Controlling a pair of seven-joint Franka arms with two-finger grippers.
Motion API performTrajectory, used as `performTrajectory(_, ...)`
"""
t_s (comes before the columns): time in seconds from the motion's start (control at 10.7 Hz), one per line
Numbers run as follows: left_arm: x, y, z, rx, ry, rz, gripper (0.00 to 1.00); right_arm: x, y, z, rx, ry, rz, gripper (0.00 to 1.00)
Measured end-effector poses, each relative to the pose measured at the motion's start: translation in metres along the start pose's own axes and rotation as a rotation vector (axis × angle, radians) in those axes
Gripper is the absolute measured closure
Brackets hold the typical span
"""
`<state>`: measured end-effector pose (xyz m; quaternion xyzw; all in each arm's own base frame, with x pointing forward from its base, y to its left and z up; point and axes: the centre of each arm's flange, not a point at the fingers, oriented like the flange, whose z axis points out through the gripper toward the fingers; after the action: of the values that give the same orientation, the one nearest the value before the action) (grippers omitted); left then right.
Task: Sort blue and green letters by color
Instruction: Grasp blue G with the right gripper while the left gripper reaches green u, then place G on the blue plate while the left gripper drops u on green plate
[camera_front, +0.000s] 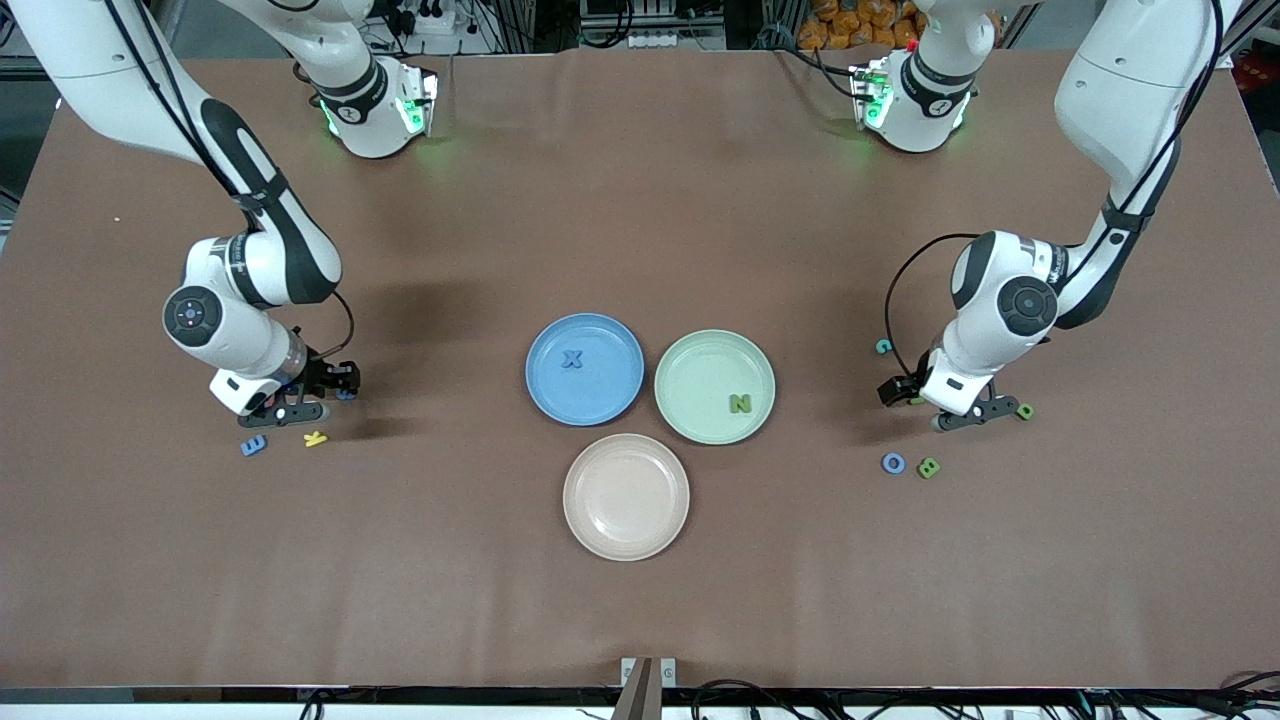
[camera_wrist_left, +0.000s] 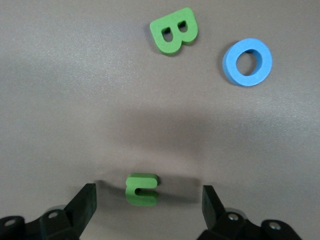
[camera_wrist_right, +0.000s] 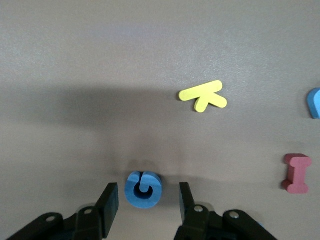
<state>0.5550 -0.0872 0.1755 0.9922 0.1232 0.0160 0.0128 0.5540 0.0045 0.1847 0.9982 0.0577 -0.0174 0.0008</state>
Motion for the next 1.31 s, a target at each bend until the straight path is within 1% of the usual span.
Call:
performTrajectory(0.09, 0.0, -0.001, 0.0, 0.002, 0.0, 0.001, 0.07, 0.0, -0.001, 0.003, 0.002, 0.009, 0.0, 0.43)
performTrajectory(0.19, -0.001, -0.001, 0.001, -0.001, 0.002, 0.001, 0.17, 0.001, -0.001, 0.008, 0.005, 0.019, -0.001, 0.43)
performTrajectory(0.28, -0.001, -0.001, 0.001, -0.005, 0.007, 0.002, 0.32, 0.001, -0.001, 0.012, 0.008, 0.023, -0.001, 0.53)
performTrajectory(0.37, -0.001, -0.001, 0.0, -0.007, 0.013, 0.001, 0.47, 0.001, -0.001, 0.011, 0.007, 0.026, -0.001, 0.57)
performTrajectory(0.47, 0.0, -0.002, -0.001, -0.008, 0.016, -0.002, 0.61, 0.002, -0.001, 0.01, 0.007, 0.028, -0.001, 0.65)
performTrajectory(0.56, 0.001, -0.003, -0.002, -0.006, 0.02, 0.001, 0.73, 0.004, -0.003, 0.007, 0.006, 0.031, -0.003, 0.66)
performTrajectory(0.65, 0.0, -0.003, -0.002, -0.005, 0.026, 0.011, 0.73, 0.007, -0.013, 0.0, 0.004, 0.011, 0.018, 0.66)
performTrajectory(0.75, -0.001, -0.003, -0.002, -0.003, 0.03, 0.02, 0.73, 0.012, -0.032, -0.013, -0.004, -0.019, 0.061, 0.66)
performTrajectory(0.84, 0.0, -0.002, -0.003, -0.005, 0.037, 0.021, 0.73, 0.018, -0.068, -0.028, -0.008, -0.026, 0.112, 0.66)
performTrajectory(0.93, 0.004, -0.002, -0.008, -0.009, 0.05, 0.02, 0.73, 0.022, -0.119, -0.043, 0.0, -0.012, 0.175, 0.66)
performTrajectory(1.12, 0.021, 0.008, -0.036, 0.006, 0.07, -0.005, 0.73, 0.017, -0.219, -0.06, 0.025, 0.017, 0.281, 0.66)
performTrajectory(1.22, 0.025, 0.026, -0.054, 0.014, 0.08, -0.035, 0.73, 0.01, -0.256, -0.063, 0.034, 0.023, 0.329, 0.66)
performTrajectory(1.31, 0.023, 0.058, -0.073, 0.004, 0.081, -0.074, 0.73, 0.004, -0.291, -0.064, 0.046, 0.024, 0.38, 0.66)
